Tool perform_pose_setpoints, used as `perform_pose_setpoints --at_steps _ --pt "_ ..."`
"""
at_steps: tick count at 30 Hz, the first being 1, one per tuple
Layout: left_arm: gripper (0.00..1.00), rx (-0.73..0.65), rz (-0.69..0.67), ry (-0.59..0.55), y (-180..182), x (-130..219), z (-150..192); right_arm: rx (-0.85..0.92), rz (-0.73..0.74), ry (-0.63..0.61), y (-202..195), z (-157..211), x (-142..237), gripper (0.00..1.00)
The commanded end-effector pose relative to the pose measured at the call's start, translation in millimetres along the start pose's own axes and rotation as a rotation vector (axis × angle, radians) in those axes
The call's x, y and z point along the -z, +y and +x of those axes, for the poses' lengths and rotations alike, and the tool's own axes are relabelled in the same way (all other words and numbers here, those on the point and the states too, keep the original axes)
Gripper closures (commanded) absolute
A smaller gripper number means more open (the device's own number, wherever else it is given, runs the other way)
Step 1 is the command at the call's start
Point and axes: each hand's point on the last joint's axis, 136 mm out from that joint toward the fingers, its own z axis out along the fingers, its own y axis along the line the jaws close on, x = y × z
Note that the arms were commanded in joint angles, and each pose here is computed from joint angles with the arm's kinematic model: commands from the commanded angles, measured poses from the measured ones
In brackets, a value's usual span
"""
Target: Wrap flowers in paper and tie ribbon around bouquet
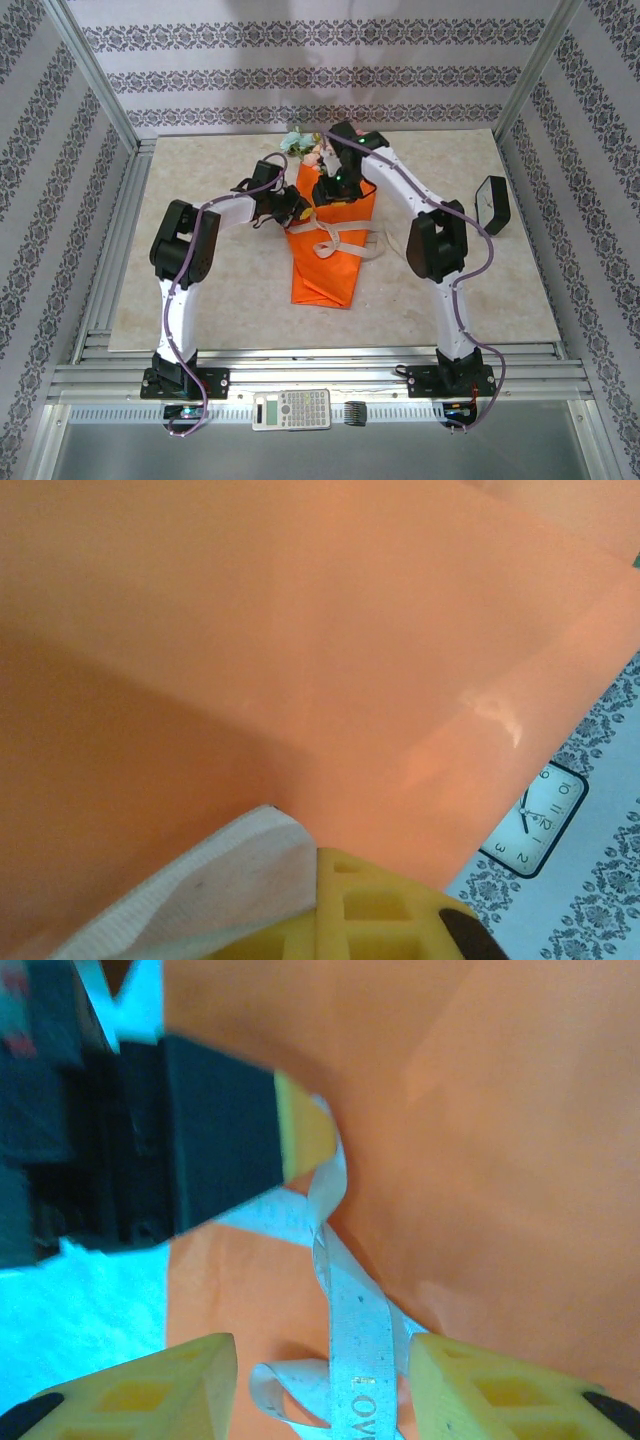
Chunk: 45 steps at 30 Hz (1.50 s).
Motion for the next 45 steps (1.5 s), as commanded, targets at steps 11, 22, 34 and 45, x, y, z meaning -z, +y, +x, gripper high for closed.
perform_pose_setpoints --at_steps 11,22,34,45 --pt "0.52 -0.089 -0.217 -0.052 -2 64 16 0.074 0.125 -0.056 -7 10 -4 0.5" --pt "0.67 -0.616 -0.551 0.101 38 77 23 -0.107 0.017 -0.194 -10 -8 51 0.47" --pt "0.49 -1.157 -0.716 0.169 40 38 23 -0.347 -0.139 -0.264 -39 10 97 0.45" --pt "0.48 -1.208 -0.743 0.189 52 19 19 -0.348 -0.153 -0.254 -36 19 98 0.45"
